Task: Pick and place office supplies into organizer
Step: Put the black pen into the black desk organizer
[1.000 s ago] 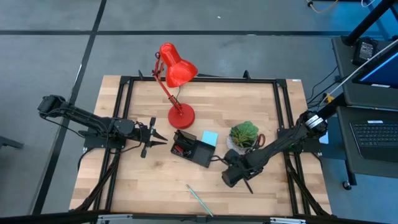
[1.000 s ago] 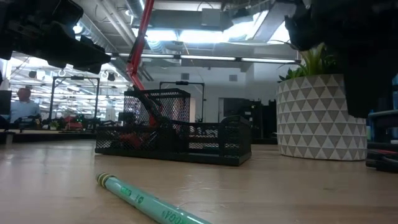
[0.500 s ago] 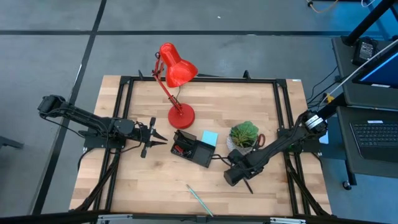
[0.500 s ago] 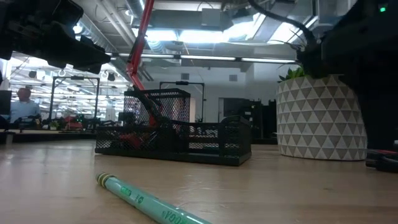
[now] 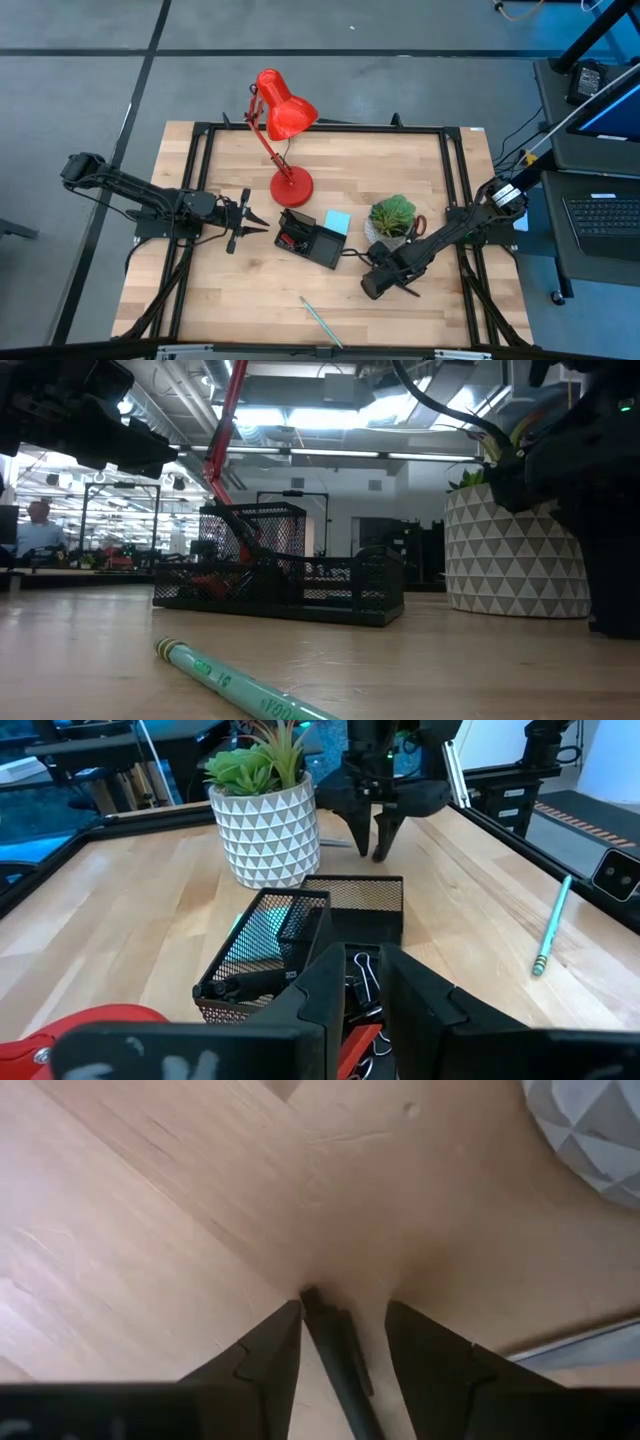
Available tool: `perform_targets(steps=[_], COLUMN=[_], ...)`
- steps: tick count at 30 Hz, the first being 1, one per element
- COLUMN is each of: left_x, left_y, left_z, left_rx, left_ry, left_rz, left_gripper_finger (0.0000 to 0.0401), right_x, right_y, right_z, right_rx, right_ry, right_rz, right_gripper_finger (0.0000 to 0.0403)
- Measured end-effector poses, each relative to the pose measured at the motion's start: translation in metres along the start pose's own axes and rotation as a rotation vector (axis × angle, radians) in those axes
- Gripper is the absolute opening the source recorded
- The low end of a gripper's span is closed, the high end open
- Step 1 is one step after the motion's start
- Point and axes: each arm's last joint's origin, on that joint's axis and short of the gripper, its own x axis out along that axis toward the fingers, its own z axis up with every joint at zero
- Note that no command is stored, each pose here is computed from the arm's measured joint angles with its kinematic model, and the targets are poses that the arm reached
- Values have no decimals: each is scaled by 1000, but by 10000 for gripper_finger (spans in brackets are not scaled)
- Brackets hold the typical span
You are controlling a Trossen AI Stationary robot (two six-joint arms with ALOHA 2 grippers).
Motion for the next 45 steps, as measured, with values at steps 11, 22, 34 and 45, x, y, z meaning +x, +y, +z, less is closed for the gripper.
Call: perform_targets(steps=[11,22,34,45], left_x=[0,0,0,0], left_y=[0,0,0,0], left_z=[0,0,0,0], left_rx=[0,0,0,0], left_ry=[0,0,0,0], left_rz=[0,0,0,0], left_gripper_finger=[59,59,59,59], right_x=[0,6,6,6], right_y=[-1,-2,-2,-1], right_z=[-1,-1,-1,-2], right_rx=[-166,-189,-185,-178], right_ry=[36,44,36,86], right_rz=[2,-27,-28,-10], right_gripper_finger=[154,58,36,84])
